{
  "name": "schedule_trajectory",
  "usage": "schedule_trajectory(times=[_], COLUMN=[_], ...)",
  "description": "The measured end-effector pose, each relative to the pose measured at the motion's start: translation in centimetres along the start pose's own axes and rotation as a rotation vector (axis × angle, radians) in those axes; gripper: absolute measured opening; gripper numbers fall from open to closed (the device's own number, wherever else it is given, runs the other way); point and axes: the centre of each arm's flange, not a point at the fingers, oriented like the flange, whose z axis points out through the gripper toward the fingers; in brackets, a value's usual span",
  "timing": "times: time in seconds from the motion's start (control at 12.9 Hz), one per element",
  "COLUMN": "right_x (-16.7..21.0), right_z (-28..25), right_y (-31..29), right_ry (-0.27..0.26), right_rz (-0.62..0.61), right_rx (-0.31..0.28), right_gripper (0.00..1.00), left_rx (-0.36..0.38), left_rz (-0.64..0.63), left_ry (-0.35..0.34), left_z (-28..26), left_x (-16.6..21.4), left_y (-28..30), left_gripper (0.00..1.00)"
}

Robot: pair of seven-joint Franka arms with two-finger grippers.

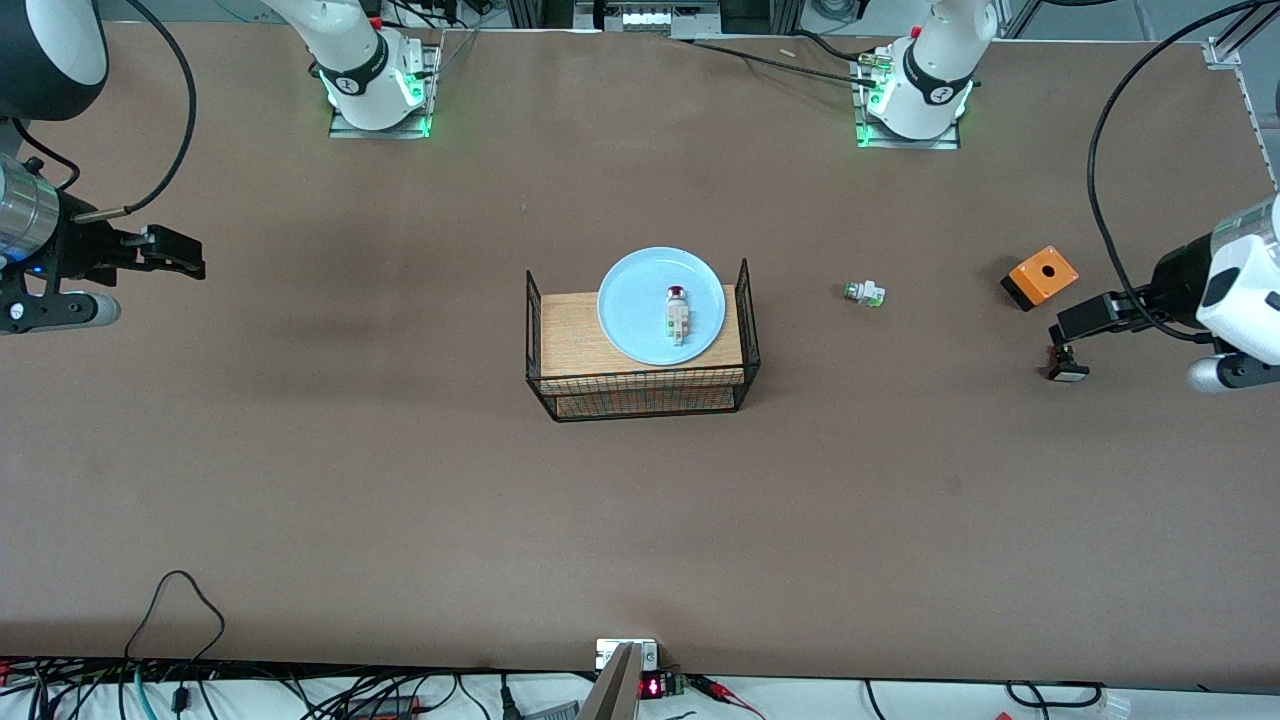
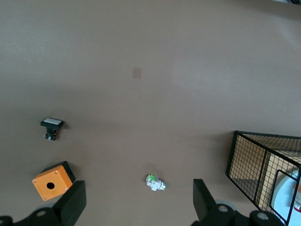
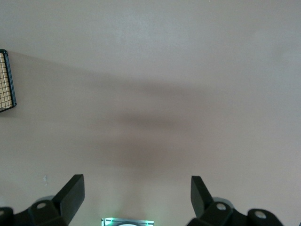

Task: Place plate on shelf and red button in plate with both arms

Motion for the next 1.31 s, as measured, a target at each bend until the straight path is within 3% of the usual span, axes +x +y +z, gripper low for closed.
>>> schedule_trajectory(times=[0.39,0.62,1.31], right_x=[0.0,0.0,-0.1], right_z=[-0.1,-0.2,-0.7], right_y=[0.2,0.2,0.3], right_ry=[0.002,0.004,0.015], right_rz=[0.004,0.004,0.006], right_rx=[0.0,0.0,-0.001], right_gripper=[1.0,1.0,1.0], left_rx=[0.049,0.098,0.093], left_rz=[0.025,0.118,0.082], left_ry=[-0.016,0.01,0.022], left_z=[1.4,2.1,1.2], left_x=[-0.5,-0.7,-0.9], left_y=[1.8,1.8,-3.6], left_gripper=[1.0,1.0,1.0])
